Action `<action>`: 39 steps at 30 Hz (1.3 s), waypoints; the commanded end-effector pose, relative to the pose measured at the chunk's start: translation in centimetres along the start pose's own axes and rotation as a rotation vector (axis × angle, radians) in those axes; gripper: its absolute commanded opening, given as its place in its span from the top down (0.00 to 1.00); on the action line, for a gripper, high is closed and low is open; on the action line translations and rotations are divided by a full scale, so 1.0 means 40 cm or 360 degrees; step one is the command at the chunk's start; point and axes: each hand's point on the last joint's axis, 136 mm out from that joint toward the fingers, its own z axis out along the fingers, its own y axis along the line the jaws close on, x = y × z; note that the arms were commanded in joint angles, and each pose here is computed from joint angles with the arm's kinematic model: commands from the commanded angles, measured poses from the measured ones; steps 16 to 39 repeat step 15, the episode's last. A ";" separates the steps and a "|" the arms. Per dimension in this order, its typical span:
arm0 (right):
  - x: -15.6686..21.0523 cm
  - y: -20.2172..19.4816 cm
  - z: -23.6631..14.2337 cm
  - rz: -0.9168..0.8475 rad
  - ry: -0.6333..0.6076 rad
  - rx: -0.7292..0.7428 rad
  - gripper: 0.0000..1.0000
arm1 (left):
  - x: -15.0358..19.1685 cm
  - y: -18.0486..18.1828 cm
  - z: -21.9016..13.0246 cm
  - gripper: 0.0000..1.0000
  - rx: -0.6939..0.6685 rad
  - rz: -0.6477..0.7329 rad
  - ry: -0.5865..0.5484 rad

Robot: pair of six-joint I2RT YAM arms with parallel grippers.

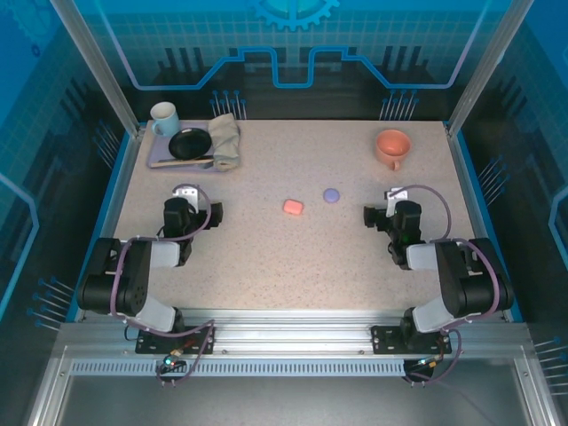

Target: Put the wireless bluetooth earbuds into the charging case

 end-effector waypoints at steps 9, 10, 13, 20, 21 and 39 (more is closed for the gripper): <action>-0.068 0.029 0.007 -0.0065 -0.0115 -0.0108 0.00 | -0.054 -0.025 0.000 0.01 0.0104 -0.0029 -0.0117; -0.067 0.028 0.008 -0.0057 -0.0110 -0.0123 0.00 | -0.053 -0.025 0.000 0.01 0.0103 -0.0029 -0.0115; -0.069 0.030 0.007 -0.0057 -0.0117 -0.0134 0.00 | -0.051 -0.024 0.001 0.01 0.0102 -0.0029 -0.0111; -0.067 0.030 0.005 -0.0059 -0.0120 -0.0134 0.00 | -0.053 -0.024 0.000 0.01 0.0103 -0.0029 -0.0115; -0.067 0.030 0.005 -0.0059 -0.0120 -0.0134 0.00 | -0.053 -0.024 0.000 0.01 0.0103 -0.0029 -0.0115; -0.067 0.030 0.005 -0.0059 -0.0120 -0.0134 0.00 | -0.053 -0.024 0.000 0.01 0.0103 -0.0029 -0.0115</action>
